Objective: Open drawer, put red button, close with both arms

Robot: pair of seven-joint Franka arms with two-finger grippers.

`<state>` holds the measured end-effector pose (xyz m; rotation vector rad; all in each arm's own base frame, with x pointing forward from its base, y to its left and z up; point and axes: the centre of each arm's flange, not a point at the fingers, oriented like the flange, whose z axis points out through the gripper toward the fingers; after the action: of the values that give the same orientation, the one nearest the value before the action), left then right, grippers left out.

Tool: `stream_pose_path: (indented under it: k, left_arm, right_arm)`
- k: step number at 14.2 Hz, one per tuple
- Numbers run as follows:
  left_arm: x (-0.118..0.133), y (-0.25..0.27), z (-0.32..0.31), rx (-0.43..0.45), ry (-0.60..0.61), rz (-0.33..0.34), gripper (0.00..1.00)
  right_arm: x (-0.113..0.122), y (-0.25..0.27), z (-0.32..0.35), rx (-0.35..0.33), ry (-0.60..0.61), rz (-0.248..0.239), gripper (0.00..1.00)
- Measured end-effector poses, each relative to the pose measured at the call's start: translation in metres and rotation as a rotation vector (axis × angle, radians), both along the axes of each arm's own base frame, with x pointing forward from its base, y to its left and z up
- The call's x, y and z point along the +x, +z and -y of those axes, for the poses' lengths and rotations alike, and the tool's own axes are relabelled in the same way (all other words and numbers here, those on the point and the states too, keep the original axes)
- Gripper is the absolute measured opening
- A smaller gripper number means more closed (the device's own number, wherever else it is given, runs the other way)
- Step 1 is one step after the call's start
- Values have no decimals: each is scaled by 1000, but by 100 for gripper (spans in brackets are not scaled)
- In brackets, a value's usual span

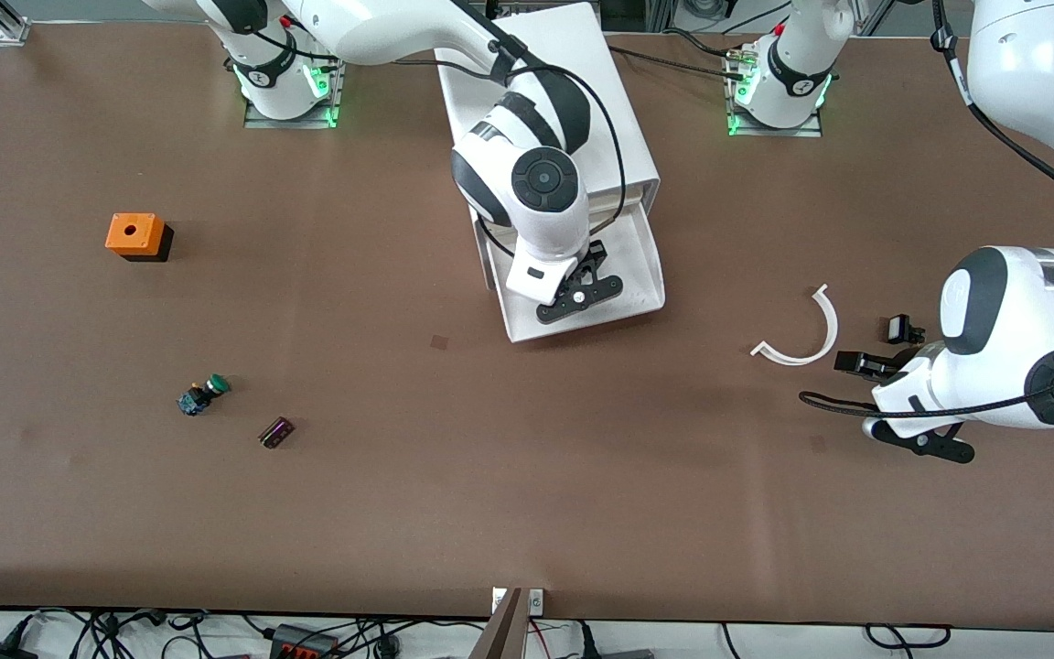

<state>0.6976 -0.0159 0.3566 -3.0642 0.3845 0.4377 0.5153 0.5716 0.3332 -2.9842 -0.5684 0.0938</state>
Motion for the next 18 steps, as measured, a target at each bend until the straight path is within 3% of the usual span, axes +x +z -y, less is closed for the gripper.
stream_pose_path:
  k: [7,9,13,16,18]
  left_arm:
    - [1,-4,-4,-1,6,1,100]
    - [1,-4,-4,-1,6,1,100]
    - [1,-4,-4,-1,5,1,100]
    - [2,-7,4,-3,0,1,100]
    - [3,-10,13,-2,33,15,100]
  right_arm:
    - [-1,3,-3,9,2,9,43]
    - [1,5,-4,23,-1,23,56]
    - [5,10,-6,51,-12,53,96]
    - [20,26,5,57,-50,84,100]
    - [49,55,36,59,-104,125,100]
